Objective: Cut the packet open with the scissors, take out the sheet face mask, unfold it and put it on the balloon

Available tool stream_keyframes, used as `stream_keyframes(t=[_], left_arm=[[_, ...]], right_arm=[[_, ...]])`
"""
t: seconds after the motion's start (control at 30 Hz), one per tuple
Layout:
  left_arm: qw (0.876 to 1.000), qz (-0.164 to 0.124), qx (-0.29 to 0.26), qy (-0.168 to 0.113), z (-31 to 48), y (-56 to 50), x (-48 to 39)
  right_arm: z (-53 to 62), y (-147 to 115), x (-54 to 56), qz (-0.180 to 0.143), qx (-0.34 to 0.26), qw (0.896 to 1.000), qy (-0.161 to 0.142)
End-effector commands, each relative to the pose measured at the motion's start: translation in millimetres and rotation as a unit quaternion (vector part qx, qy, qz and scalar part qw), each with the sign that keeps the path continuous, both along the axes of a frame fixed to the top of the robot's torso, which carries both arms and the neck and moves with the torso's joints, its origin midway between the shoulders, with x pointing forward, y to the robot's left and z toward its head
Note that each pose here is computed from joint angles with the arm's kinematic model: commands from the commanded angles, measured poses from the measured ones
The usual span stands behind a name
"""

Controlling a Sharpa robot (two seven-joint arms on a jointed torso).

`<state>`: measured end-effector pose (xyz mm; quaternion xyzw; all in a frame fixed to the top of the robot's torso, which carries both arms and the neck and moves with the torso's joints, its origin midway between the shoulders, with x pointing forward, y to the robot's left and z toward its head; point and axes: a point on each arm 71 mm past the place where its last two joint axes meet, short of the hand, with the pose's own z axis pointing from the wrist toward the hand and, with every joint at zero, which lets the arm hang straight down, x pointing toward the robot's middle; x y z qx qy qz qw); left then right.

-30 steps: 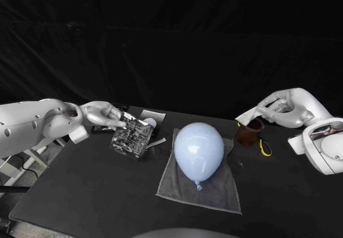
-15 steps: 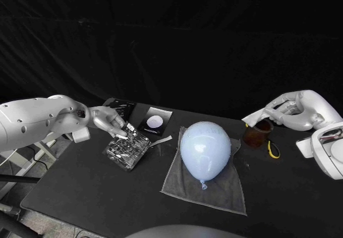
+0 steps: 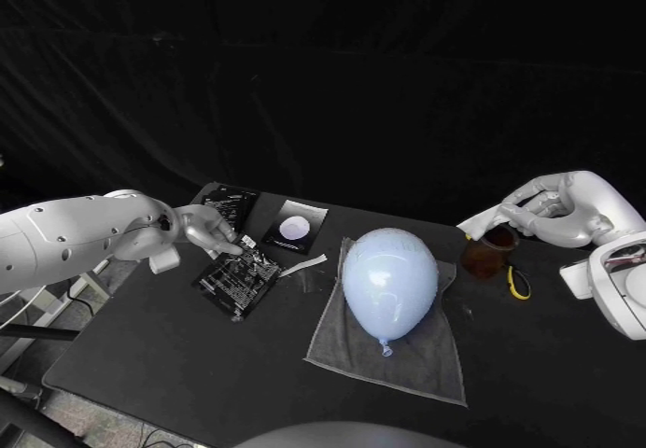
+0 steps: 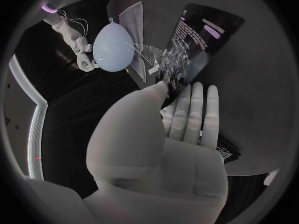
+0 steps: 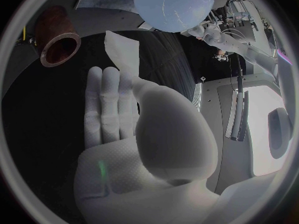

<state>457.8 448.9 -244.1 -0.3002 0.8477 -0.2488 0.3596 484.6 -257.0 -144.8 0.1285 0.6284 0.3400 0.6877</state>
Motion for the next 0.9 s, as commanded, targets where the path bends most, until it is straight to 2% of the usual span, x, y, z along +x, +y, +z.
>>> stream_keyframes(t=[0.03, 0.23, 0.5, 0.7, 0.9], left_arm=[[0.998, 0.030, -0.001, -0.050, 3.1, -3.0, 5.8], [0.994, 0.040, -0.043, -0.097, 7.3, -14.4, 10.5], [0.986, 0.032, -0.062, -0.149, 13.3, -27.1, 14.1], [0.977, 0.044, -0.070, -0.198, 23.3, -27.9, 17.0], [0.970, 0.054, -0.078, -0.222, 32.3, -27.3, 22.2]], right_arm=[[-1.2, 3, -0.1, 0.011, -0.007, 1.000, 0.001], [-4.4, 5, 0.0, 0.014, -0.008, 1.000, 0.006], [-8.8, 8, -2.1, 0.023, -0.009, 1.000, 0.017], [-12.1, 9, -3.2, 0.025, -0.010, 0.999, 0.023], [-14.1, 10, -3.5, 0.026, -0.011, 0.999, 0.026]])
